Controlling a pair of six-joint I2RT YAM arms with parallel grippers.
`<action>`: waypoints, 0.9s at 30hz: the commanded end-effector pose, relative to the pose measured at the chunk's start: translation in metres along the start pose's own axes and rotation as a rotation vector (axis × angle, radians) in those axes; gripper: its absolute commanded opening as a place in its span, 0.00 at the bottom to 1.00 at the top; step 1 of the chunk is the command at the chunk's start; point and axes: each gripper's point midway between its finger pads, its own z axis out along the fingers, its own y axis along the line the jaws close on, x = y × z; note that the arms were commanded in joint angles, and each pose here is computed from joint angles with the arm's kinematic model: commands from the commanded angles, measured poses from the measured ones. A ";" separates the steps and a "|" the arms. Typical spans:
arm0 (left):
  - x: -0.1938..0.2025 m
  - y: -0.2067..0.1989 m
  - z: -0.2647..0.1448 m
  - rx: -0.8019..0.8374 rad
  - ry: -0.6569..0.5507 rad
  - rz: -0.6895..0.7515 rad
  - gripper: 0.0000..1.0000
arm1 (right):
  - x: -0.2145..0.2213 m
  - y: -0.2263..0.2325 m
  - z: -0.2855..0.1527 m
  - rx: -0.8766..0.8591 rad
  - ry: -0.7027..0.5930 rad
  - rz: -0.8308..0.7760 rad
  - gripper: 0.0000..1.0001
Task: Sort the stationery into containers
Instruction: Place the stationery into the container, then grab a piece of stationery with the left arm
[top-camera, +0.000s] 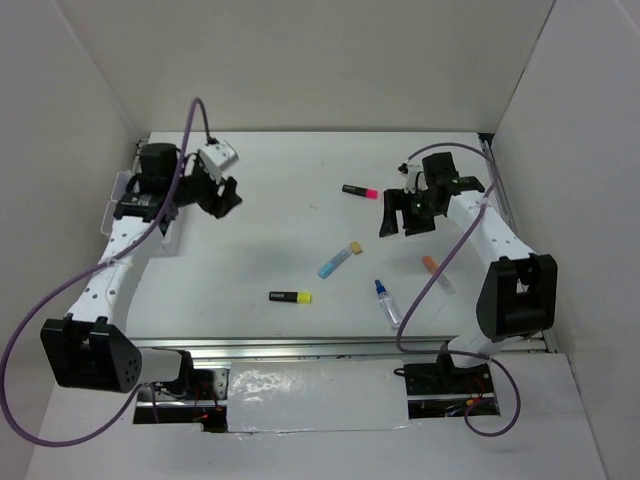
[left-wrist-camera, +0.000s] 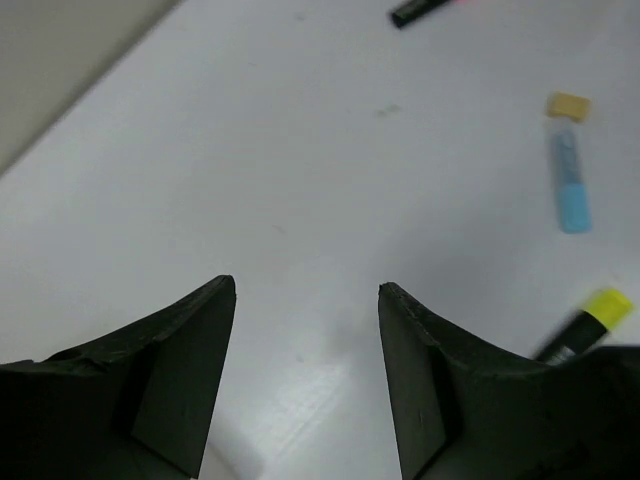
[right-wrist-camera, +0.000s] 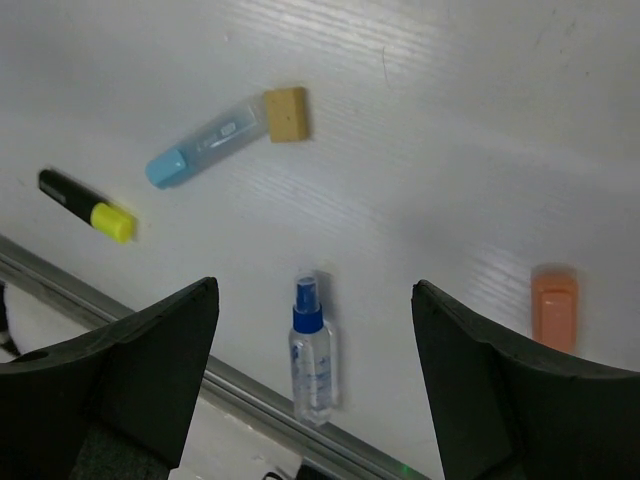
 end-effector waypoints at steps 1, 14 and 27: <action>0.026 -0.061 0.009 0.136 0.069 -0.068 0.71 | 0.012 0.011 -0.009 0.023 -0.007 -0.148 0.84; 0.008 -0.080 0.006 0.148 0.009 -0.150 0.73 | -0.089 0.033 0.059 0.235 -0.095 -0.457 0.84; 0.118 -0.210 0.013 0.548 0.316 0.300 0.70 | -0.062 0.048 0.073 0.050 -0.006 -0.340 0.82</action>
